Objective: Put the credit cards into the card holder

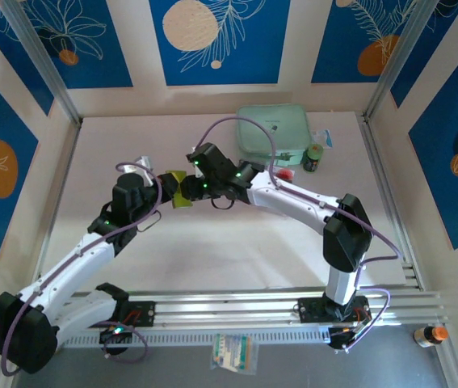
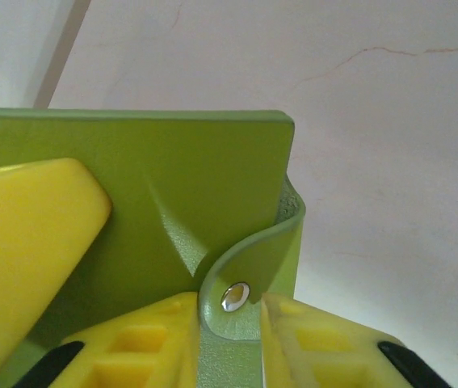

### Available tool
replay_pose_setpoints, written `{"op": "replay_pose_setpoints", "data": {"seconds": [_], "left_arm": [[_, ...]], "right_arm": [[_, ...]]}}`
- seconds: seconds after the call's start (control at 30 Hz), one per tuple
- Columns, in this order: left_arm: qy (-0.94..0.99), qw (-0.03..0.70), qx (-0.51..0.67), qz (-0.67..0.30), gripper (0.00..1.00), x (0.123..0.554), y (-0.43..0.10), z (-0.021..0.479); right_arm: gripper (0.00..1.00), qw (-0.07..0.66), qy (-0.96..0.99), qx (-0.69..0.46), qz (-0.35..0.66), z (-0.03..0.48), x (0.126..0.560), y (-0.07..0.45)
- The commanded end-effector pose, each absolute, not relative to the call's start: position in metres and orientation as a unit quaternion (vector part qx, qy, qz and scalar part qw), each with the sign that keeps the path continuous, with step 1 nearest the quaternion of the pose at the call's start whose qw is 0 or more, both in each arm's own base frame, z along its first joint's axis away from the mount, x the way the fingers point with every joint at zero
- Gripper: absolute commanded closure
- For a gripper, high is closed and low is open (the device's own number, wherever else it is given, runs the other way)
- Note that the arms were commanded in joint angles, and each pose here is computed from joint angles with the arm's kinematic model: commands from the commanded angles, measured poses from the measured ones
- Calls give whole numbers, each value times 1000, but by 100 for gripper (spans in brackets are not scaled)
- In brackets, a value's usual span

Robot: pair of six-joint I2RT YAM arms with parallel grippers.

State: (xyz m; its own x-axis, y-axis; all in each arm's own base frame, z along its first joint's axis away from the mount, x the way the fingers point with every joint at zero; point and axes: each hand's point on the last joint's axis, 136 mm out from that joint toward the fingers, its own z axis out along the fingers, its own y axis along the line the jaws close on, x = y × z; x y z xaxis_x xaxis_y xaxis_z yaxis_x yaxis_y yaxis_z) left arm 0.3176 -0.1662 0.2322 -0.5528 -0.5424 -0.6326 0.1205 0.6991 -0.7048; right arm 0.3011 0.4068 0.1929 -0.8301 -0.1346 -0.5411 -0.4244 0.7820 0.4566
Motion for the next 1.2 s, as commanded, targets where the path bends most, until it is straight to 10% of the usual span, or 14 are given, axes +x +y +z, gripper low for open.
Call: {"op": "replay_pose_setpoints", "data": {"seconds": [0.0,0.17,1.17], "left_arm": [[763,479,-123,-416,100,317,-177,270],[753,478,-124,-435,100,315,-181,279],[657,533,-150,-511,100,277,-155,398]], "right_arm": [[82,241,940,-119,209,146,315,379],[100,227,952,-101,177,119,318,365],[100,162,965,-50,202,69,333,343]]}}
